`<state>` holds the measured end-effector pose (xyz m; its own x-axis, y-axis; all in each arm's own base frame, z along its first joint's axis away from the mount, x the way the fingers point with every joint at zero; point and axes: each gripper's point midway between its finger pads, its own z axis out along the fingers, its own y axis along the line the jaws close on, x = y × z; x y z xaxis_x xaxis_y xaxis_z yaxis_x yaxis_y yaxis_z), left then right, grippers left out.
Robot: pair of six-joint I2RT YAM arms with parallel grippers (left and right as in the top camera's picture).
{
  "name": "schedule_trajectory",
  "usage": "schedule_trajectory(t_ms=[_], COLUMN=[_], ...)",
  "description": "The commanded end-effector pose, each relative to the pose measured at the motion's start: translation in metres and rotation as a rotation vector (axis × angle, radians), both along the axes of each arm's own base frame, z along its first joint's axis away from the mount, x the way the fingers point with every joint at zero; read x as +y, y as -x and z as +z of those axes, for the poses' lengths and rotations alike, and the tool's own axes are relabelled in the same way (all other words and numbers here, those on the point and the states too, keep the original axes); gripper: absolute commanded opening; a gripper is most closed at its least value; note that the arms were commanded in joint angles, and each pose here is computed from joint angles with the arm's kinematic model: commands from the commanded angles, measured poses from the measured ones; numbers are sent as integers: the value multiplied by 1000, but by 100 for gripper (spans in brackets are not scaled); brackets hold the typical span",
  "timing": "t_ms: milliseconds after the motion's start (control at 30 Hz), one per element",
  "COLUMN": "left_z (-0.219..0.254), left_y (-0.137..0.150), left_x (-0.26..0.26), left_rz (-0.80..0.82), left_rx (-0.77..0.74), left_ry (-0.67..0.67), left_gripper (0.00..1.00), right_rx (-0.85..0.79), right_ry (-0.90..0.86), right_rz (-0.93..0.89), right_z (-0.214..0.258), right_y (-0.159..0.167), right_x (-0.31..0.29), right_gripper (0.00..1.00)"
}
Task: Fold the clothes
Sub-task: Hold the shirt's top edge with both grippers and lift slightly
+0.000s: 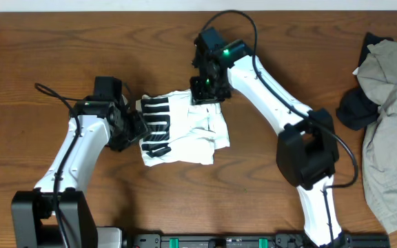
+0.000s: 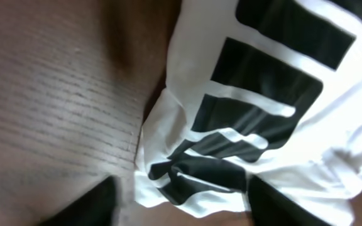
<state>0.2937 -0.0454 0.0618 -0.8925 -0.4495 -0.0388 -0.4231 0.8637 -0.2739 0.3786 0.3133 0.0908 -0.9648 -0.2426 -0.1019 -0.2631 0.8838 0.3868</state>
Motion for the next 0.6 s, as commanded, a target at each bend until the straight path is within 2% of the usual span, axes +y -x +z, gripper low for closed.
schedule_trajectory(t_ms=[0, 167, 333, 567], left_z=[-1, -1, -3, -3], left_y=[-5, -6, -6, -7], left_x=[2, 5, 13, 13], left_rz=[2, 5, 13, 13], left_rx=[2, -1, 0, -4], left_ry=[-7, -24, -66, -67], left_gripper=[90, 100, 98, 98], right_rx=[9, 45, 82, 61], right_ry=[-16, 8, 44, 125], right_rz=[99, 131, 125, 96], right_z=[-3, -21, -36, -43], right_y=[21, 34, 40, 34], right_x=[20, 31, 29, 14], right_gripper=[39, 40, 30, 31])
